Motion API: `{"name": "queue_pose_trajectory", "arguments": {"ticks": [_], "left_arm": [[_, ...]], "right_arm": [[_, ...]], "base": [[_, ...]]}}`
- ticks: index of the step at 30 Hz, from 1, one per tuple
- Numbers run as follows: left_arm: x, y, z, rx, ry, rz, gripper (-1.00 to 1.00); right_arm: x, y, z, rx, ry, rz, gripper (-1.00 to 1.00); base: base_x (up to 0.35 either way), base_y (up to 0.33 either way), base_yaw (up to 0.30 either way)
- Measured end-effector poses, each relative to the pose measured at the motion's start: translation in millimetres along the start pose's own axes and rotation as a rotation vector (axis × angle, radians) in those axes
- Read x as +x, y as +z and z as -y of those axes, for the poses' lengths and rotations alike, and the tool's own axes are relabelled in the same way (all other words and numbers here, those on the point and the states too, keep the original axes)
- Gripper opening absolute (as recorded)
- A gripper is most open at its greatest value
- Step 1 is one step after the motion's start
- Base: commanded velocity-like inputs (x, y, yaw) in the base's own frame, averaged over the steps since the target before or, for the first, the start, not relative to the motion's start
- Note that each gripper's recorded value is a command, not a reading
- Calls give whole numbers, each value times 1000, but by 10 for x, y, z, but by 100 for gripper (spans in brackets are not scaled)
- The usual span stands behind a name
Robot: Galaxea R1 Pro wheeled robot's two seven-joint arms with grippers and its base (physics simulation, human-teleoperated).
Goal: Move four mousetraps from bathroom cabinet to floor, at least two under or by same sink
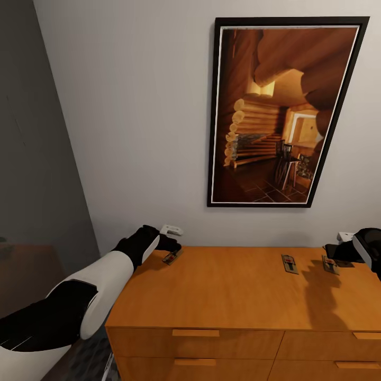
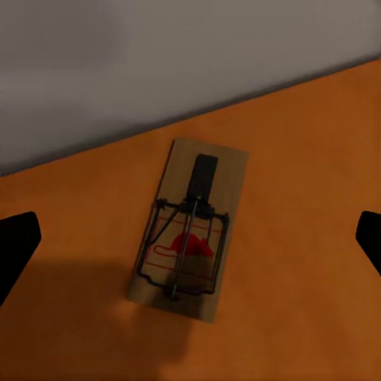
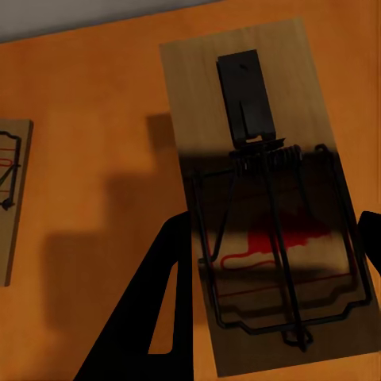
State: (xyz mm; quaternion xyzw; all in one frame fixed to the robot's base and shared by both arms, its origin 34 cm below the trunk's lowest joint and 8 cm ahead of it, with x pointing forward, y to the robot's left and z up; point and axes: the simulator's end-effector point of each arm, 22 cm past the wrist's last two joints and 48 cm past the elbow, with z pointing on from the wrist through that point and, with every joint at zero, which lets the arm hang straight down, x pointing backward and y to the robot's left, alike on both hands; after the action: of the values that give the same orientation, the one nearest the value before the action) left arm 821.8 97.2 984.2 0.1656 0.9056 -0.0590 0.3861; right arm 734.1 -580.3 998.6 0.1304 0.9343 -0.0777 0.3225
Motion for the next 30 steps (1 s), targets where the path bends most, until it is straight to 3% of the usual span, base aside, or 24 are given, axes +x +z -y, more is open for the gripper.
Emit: {"name": "queue_pose_trajectory", "arguments": {"ticks": [16,30], "left_arm": [[-1,1,6,0,0,0,100],[125,143,-12,-2,0,0,100]], "right_arm": [[-2,-4,20,3,1,1,-100],[99,148,29,6,2,2,-100]], "base": [[0,0,0],[0,0,0]]}}
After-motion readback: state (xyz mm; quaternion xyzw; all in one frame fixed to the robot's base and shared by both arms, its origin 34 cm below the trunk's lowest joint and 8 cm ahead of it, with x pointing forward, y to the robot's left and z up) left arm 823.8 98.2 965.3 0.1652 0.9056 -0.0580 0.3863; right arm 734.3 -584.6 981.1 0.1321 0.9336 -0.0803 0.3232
